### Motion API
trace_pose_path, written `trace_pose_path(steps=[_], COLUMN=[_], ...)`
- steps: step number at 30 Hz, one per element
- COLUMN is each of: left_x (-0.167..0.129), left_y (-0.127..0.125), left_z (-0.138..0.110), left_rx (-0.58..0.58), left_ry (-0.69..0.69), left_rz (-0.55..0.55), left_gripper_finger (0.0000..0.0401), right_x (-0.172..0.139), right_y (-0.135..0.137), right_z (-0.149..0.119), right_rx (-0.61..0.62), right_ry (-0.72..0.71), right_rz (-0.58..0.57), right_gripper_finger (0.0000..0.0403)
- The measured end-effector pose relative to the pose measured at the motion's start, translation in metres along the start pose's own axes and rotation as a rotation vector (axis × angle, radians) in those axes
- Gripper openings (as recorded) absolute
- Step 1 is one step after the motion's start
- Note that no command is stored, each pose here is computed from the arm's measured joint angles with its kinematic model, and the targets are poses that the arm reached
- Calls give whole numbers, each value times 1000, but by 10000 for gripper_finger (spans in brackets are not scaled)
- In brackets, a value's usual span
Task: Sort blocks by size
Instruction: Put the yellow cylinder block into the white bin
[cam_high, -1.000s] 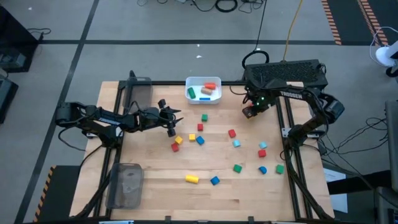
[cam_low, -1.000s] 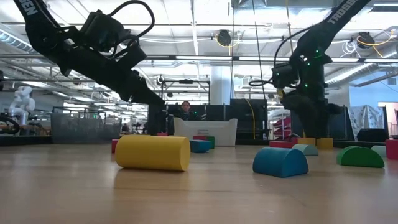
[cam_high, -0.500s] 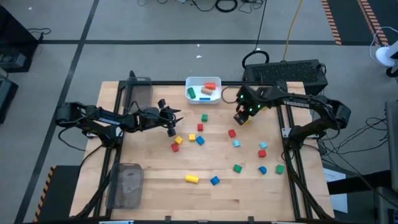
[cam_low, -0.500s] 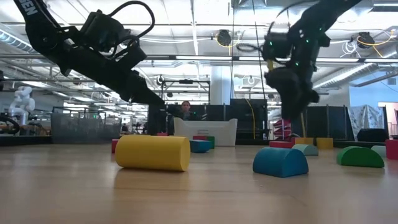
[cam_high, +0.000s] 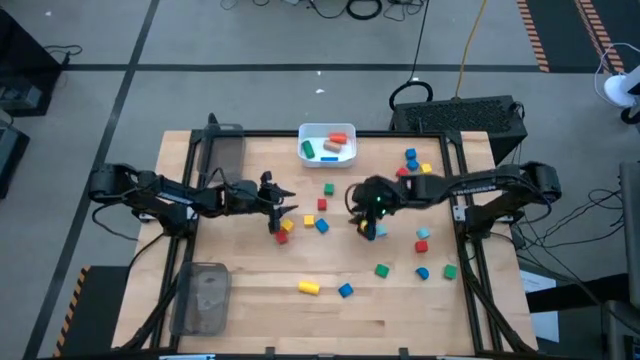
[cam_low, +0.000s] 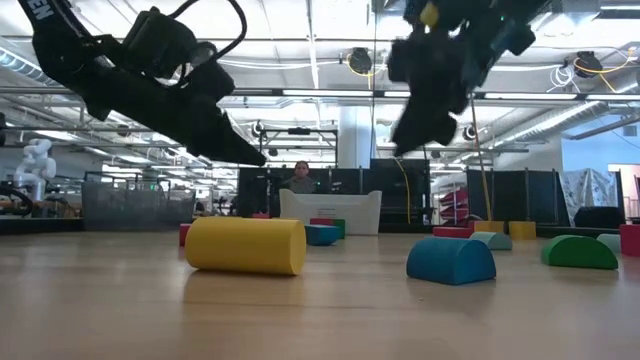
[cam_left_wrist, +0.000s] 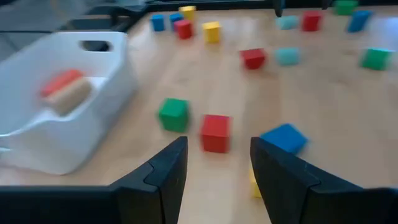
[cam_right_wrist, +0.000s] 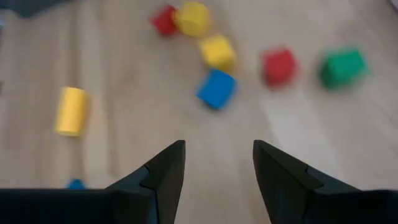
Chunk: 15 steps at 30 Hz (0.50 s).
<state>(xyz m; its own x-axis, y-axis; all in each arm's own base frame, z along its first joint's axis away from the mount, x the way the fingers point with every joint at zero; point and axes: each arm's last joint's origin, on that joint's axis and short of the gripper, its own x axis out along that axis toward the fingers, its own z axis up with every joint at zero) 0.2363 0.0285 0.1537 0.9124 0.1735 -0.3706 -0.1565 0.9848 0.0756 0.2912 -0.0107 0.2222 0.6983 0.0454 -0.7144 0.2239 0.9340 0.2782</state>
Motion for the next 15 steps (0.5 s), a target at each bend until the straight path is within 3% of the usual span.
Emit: trace_pose_path(steps=[15], left_x=[-15], left_y=[-70], left_z=[1], left_rx=[-71], left_ry=[3], left_rz=[-345], left_gripper_finger=[177], right_x=[47], right_y=[65], right_z=[-17], right_rx=[-201], right_ry=[-102], right_rz=[198], right_gripper_finger=[176])
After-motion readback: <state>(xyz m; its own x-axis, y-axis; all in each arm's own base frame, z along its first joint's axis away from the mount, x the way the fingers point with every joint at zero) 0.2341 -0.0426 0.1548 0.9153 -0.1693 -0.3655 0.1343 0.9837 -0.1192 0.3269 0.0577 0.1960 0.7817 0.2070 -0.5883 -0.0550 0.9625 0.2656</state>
